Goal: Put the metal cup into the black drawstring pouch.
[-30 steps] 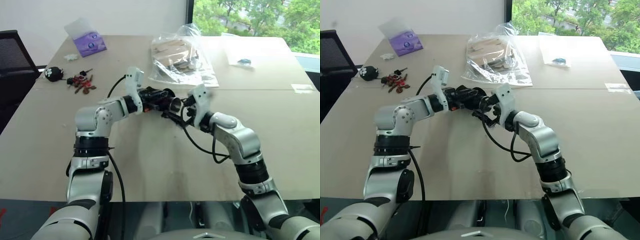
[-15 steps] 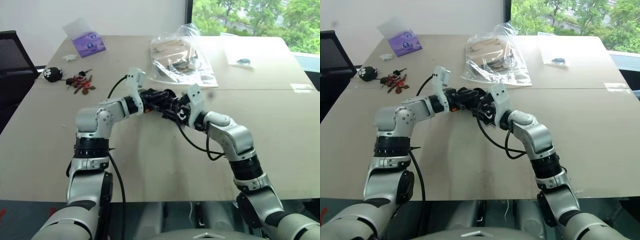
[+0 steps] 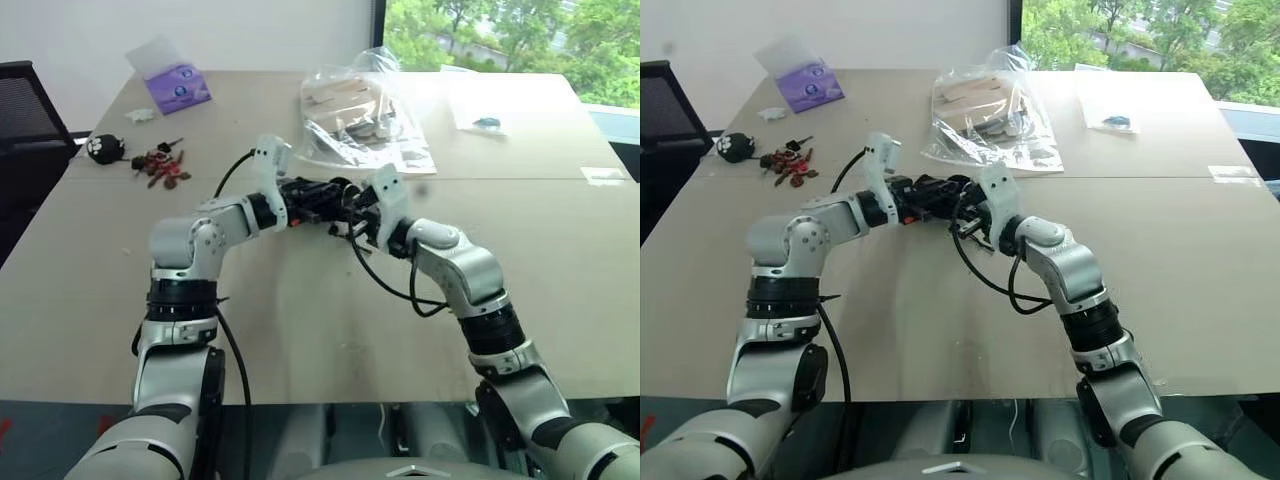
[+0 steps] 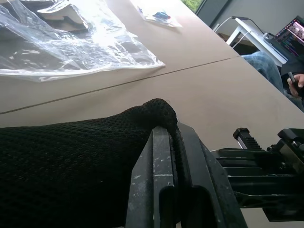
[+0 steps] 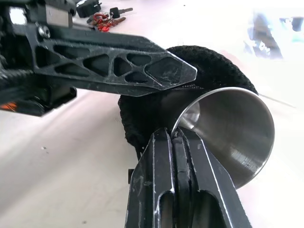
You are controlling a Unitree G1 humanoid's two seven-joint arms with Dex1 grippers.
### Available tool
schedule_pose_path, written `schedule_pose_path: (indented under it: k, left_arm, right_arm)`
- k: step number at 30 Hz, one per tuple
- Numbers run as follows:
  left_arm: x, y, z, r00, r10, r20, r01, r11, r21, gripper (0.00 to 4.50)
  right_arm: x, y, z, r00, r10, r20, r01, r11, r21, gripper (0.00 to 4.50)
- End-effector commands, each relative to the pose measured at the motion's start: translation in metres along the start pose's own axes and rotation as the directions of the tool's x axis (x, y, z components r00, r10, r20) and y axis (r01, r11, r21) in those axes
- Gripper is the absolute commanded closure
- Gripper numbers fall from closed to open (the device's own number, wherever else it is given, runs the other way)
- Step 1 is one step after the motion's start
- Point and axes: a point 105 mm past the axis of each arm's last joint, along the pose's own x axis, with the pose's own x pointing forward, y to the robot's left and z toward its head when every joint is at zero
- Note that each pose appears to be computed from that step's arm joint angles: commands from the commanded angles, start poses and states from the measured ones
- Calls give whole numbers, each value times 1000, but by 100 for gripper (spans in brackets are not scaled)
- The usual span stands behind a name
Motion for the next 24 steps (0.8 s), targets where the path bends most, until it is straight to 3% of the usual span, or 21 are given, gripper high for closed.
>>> schedule_pose_path:
  k: [1,4,8,12,15,17,20,22,23,24]
  left_arm:
    - [-2,-15,13,998,-53,42,52,998,30,450]
    - [-2,-22,13,996,-81,41,81,996,23,450]
    - [-5,-26,9,995,-97,27,96,995,33,450]
    - [-11,-7,7,999,-7,40,7,1000,17,450]
    - [-14,8,7,997,64,39,-65,997,35,450]
    - [-16,14,8,995,90,44,-92,995,44,450]
    - [-18,17,10,992,113,55,-116,992,53,450]
    - [-18,19,12,990,122,66,-125,991,51,450]
    - [-18,19,14,989,125,74,-129,990,49,450]
    - [-18,20,16,988,127,82,-131,990,44,450]
  right_arm:
    - [10,23,14,992,123,22,-114,966,-231,445]
    - [21,30,1,985,167,-49,-173,904,-392,445]
    - [31,24,1,987,157,-45,-161,893,-419,445]
    - [27,10,9,991,130,-13,-123,899,-420,445]
    - [8,4,21,988,146,47,-120,925,-361,365]
    - [-5,-2,35,989,114,97,-77,943,-323,260]
    - [-26,5,51,978,158,136,-127,969,-213,129]
    - [-42,3,65,968,162,190,-138,982,-132,129]
    - [-51,6,67,962,189,196,-167,978,-124,60]
    - [-58,6,66,963,195,187,-173,976,-130,31]
